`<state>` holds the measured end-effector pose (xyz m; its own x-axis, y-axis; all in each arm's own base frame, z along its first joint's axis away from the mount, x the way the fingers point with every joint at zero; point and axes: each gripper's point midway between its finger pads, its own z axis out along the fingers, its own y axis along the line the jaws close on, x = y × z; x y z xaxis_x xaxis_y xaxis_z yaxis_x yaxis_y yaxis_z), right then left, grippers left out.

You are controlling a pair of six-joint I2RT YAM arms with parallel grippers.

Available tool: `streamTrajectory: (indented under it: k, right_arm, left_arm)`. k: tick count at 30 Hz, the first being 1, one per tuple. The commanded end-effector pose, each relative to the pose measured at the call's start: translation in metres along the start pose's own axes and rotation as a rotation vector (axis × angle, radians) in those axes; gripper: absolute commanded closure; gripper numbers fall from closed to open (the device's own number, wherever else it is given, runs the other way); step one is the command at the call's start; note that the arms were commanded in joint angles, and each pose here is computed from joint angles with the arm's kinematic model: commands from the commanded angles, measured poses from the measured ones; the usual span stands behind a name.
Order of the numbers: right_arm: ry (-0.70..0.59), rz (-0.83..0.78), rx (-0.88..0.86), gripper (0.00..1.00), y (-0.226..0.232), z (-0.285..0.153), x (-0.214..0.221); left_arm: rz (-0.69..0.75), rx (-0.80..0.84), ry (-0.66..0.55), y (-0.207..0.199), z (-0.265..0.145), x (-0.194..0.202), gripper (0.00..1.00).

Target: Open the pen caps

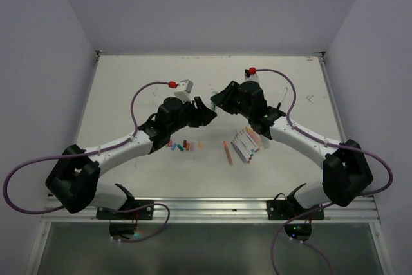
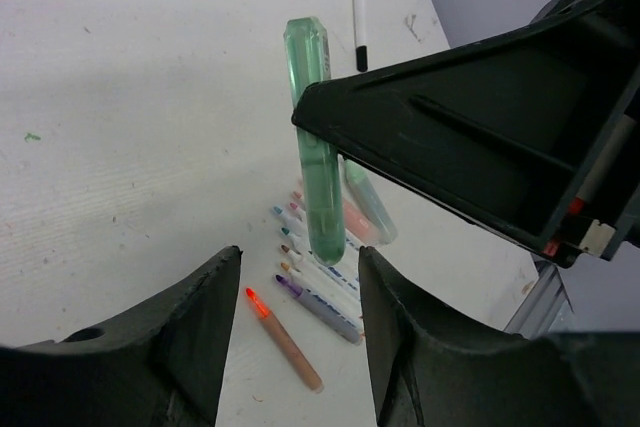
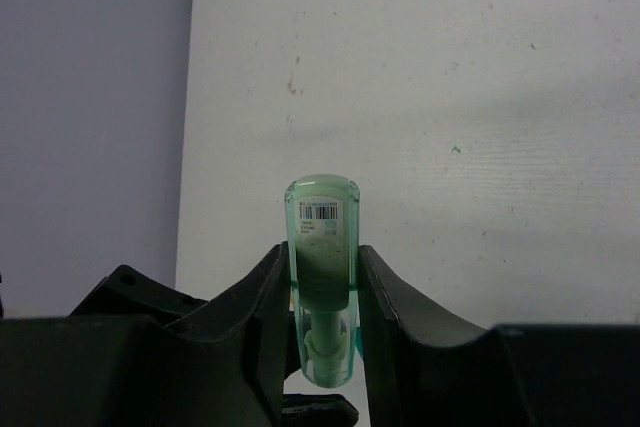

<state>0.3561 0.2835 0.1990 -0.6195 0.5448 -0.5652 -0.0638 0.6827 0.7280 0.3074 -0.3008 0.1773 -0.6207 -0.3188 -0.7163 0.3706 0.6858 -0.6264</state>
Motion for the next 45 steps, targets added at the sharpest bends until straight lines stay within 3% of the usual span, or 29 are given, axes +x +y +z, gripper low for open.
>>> streamTrajectory:
  k: [1, 20, 26, 29, 40, 45]
  right_arm:
    - [-0.069, 0.036, -0.061, 0.84, 0.020, -0.008, -0.017]
    - [-0.059, 0.033, -0.067, 0.84, 0.027, -0.009, -0.006]
    - [-0.061, 0.028, -0.064, 0.83, 0.024, -0.012, -0.004]
    - [-0.061, 0.006, -0.075, 0.77, 0.025, -0.019, -0.004]
    - [-0.011, -0.118, -0.120, 0.34, 0.019, -0.057, -0.029]
    - [0.061, -0.288, -0.285, 0.28, 0.015, -0.079, -0.049]
  left_arm:
    - [0.036, 0.011, -0.072, -0.010, 0.006, -0.018, 0.47]
    - [0.074, -0.004, -0.134, -0.013, 0.008, -0.028, 0.66]
    - [0.080, 0.001, -0.128, -0.013, 0.005, -0.025, 0.94]
    - [0.097, 0.005, -0.122, -0.013, -0.001, -0.024, 1.00]
    - [0.302, 0.057, -0.013, -0.013, -0.026, -0.007, 1.00]
    - [0.357, 0.218, 0.113, -0.025, -0.034, 0.004, 1.00]
